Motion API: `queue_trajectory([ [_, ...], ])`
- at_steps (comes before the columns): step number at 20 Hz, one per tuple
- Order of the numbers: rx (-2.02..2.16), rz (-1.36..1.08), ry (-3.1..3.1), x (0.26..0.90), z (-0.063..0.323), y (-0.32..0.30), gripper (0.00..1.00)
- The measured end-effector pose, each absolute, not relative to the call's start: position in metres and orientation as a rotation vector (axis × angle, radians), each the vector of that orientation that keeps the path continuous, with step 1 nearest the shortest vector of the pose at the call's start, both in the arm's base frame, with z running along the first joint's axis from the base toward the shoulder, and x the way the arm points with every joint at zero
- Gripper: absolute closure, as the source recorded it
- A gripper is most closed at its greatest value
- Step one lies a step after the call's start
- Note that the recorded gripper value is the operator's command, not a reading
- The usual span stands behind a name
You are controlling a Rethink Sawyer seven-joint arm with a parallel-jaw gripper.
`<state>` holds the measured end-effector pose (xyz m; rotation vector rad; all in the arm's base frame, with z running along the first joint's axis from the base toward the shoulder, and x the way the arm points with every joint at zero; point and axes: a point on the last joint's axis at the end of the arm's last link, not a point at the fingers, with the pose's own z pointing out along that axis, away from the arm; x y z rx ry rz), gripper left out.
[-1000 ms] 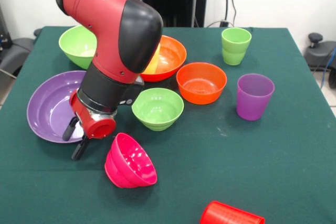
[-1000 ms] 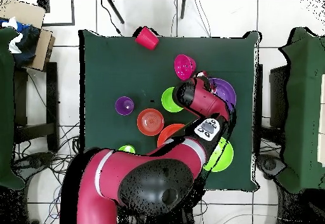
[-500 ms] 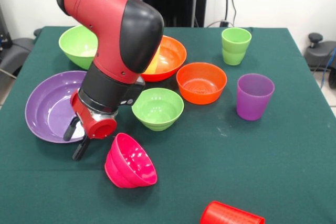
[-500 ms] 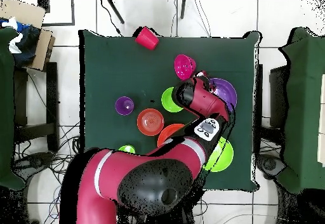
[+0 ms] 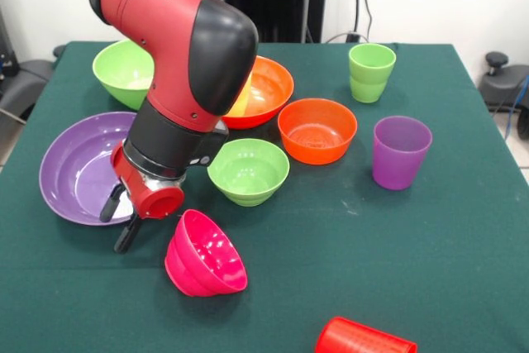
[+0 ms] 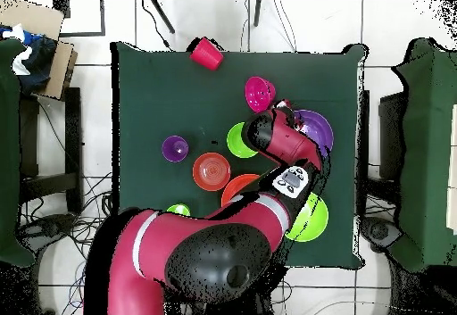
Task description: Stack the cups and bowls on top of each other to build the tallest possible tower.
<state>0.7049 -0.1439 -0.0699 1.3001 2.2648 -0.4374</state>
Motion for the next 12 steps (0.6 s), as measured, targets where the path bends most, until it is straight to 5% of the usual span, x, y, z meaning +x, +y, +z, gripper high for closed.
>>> queue_trajectory([
  [2, 1.298, -0.439, 2.265, 0.705, -0.070, -0.144, 0.00],
  [3, 1.297, -0.440, 2.265, 0.705, -0.070, -0.144, 1.00],
  [12, 1.272, -0.463, 2.242, 0.710, -0.050, -0.151, 1.00],
])
